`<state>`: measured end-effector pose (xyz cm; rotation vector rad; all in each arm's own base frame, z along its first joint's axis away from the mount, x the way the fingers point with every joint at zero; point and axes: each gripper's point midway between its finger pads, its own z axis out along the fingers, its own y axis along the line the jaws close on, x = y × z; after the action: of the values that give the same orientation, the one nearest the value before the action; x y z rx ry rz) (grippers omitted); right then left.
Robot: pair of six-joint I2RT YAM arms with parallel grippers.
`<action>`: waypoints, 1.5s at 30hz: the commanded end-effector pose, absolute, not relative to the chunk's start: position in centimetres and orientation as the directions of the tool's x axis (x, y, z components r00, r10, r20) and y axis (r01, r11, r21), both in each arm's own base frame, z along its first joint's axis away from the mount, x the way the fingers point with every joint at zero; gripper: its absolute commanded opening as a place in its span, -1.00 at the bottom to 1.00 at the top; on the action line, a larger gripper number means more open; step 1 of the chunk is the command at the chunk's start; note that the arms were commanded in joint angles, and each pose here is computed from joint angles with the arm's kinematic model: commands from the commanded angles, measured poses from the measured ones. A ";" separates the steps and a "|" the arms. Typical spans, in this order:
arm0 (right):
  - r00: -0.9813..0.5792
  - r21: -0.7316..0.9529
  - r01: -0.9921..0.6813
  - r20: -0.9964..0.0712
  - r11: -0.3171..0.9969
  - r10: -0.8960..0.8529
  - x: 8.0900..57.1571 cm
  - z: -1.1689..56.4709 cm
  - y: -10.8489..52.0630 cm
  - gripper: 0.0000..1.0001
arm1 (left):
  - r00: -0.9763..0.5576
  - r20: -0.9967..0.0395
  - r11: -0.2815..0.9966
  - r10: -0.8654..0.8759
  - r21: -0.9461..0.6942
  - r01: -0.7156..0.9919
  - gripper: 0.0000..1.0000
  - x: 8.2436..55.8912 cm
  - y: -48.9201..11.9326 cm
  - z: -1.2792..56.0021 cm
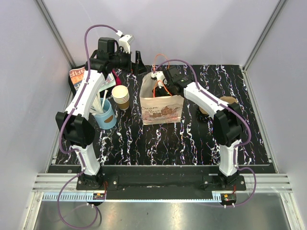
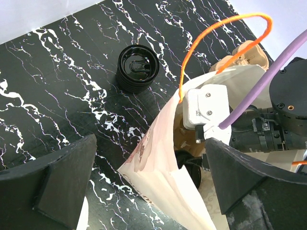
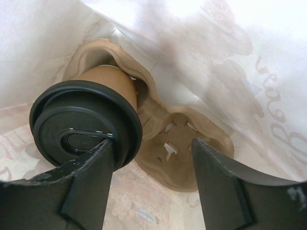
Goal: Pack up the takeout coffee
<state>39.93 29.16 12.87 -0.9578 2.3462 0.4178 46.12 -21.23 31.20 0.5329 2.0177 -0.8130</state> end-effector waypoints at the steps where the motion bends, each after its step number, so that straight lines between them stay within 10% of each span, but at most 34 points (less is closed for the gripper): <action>1: -0.564 0.049 -0.730 -0.607 0.681 -0.560 39.2 14.4 29.3 0.47 | -0.444 -0.895 0.688 0.039 -0.298 0.662 0.98 45.5 -20.9 34.8; 8: -0.554 0.042 -0.734 -0.615 0.678 -0.561 39.2 15.3 29.2 0.84 | -0.442 -0.896 0.687 0.038 -0.298 0.663 0.98 45.6 -21.0 34.8; 45: -0.459 -0.053 -0.752 -0.674 0.657 -0.579 37.8 23.5 27.1 0.87 | -0.422 -0.904 0.698 0.064 -0.262 0.667 0.98 45.1 -20.5 35.1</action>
<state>38.22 27.52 19.19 -1.0300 2.2923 0.3601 45.90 -21.16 31.70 0.5335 2.0082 -0.8102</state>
